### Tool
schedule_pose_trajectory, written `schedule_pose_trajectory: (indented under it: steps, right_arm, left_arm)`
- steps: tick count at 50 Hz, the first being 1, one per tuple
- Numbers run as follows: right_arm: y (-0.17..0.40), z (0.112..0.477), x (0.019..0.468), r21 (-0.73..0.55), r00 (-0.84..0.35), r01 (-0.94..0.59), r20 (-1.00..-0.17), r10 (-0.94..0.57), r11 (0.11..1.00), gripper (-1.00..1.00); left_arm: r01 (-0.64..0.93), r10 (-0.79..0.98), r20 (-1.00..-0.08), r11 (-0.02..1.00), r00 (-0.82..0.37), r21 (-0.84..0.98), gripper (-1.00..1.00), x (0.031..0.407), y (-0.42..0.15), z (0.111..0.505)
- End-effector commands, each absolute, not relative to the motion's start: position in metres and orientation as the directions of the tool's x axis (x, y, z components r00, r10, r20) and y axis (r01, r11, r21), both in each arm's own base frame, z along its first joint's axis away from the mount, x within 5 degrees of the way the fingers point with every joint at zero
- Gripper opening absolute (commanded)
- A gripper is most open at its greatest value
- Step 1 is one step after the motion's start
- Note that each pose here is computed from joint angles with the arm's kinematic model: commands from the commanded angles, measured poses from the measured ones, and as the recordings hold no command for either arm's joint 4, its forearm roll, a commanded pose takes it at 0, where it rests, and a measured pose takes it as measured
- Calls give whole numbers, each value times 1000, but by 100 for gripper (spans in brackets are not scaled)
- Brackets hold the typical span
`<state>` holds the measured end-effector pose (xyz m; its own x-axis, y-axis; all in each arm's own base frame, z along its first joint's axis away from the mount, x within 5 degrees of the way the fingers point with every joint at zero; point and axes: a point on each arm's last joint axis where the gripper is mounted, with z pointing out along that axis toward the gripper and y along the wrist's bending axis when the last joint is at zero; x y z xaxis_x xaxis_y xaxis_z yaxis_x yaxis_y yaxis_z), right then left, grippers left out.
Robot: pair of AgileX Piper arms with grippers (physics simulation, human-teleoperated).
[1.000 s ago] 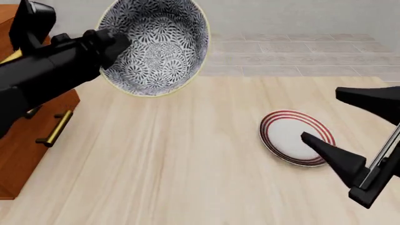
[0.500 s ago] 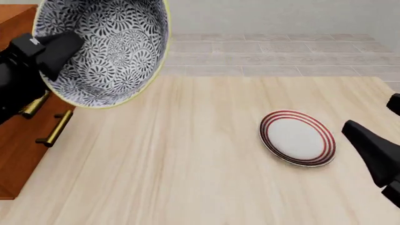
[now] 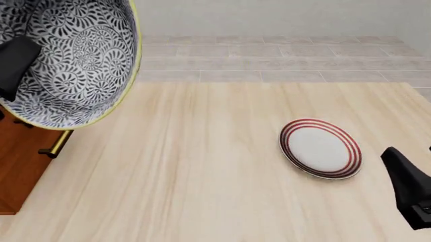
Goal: Put the bowl on top of the cabinet.
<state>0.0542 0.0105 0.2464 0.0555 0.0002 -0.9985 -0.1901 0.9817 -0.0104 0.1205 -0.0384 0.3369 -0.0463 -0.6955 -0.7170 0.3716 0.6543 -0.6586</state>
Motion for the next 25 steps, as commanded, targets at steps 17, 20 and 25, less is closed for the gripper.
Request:
schedule_pose_trajectory:
  steps: [17, 20, 25]
  right_arm:
    - [4, 217, 56, -10, 87, -75, -996, -3, 997, 100]
    - [4, 218, 56, -9, 87, -75, -996, -3, 997, 100]
    - [4, 220, 56, -10, 86, -75, -996, -3, 997, 100]
  left_arm:
    - [339, -719, -688, 674, 97, -656, -100, 106, -19, 310]
    - [338, -722, -685, 671, 98, -660, -100, 105, -19, 307]
    - [332, -724, -681, 673, 110, -661, -100, 106, -17, 302]
